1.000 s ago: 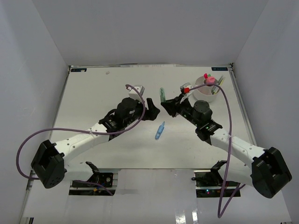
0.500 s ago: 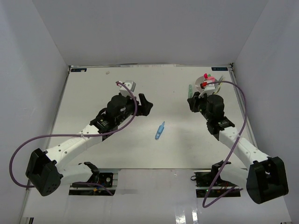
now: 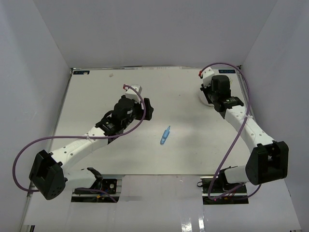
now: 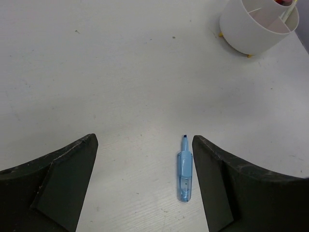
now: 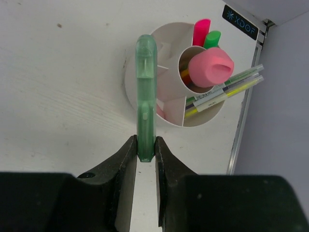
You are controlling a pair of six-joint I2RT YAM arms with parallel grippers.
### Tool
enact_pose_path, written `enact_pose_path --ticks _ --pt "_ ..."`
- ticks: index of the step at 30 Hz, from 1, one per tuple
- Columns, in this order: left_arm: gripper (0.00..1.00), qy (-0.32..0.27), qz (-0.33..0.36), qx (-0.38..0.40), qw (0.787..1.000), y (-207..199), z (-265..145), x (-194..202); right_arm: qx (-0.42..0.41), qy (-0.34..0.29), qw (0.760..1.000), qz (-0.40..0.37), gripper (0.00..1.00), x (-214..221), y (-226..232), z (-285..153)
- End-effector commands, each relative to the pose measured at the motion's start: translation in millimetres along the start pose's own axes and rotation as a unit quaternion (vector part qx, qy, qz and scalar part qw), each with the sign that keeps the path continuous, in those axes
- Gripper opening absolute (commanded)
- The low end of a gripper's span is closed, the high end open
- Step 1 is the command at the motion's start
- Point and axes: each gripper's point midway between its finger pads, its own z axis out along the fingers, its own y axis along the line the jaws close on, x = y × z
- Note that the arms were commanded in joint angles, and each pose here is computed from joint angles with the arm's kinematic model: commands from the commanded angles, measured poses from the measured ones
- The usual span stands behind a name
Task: Sort the stationery into containers
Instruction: Place the pen in the storage box.
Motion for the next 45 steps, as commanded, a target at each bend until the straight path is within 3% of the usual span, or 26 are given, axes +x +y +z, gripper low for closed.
enact_pose_path --ticks 1,12,22,28,45 --pt "0.9 -0.022 0.012 -0.014 1.0 3.3 -2.4 -20.8 -0.008 0.032 0.997 -0.066 0.08 6.1 -11.0 1.0" --pt "0.9 0.006 0.021 -0.013 1.0 2.7 6.7 -6.6 -0.025 0.079 0.991 -0.107 0.08 25.2 -13.3 36.1" --pt "0.9 -0.005 0.019 -0.011 1.0 1.9 2.1 -13.8 0.022 0.14 0.982 -0.128 0.09 46.5 -32.3 62.1" --pt "0.9 -0.001 0.016 -0.001 1.0 -1.8 2.2 -12.1 0.037 0.135 0.981 -0.131 0.12 42.2 -39.2 64.2" --pt "0.9 -0.001 0.014 0.002 1.0 -2.4 2.5 -11.5 0.044 0.133 0.978 -0.152 0.33 39.6 -42.7 72.8"
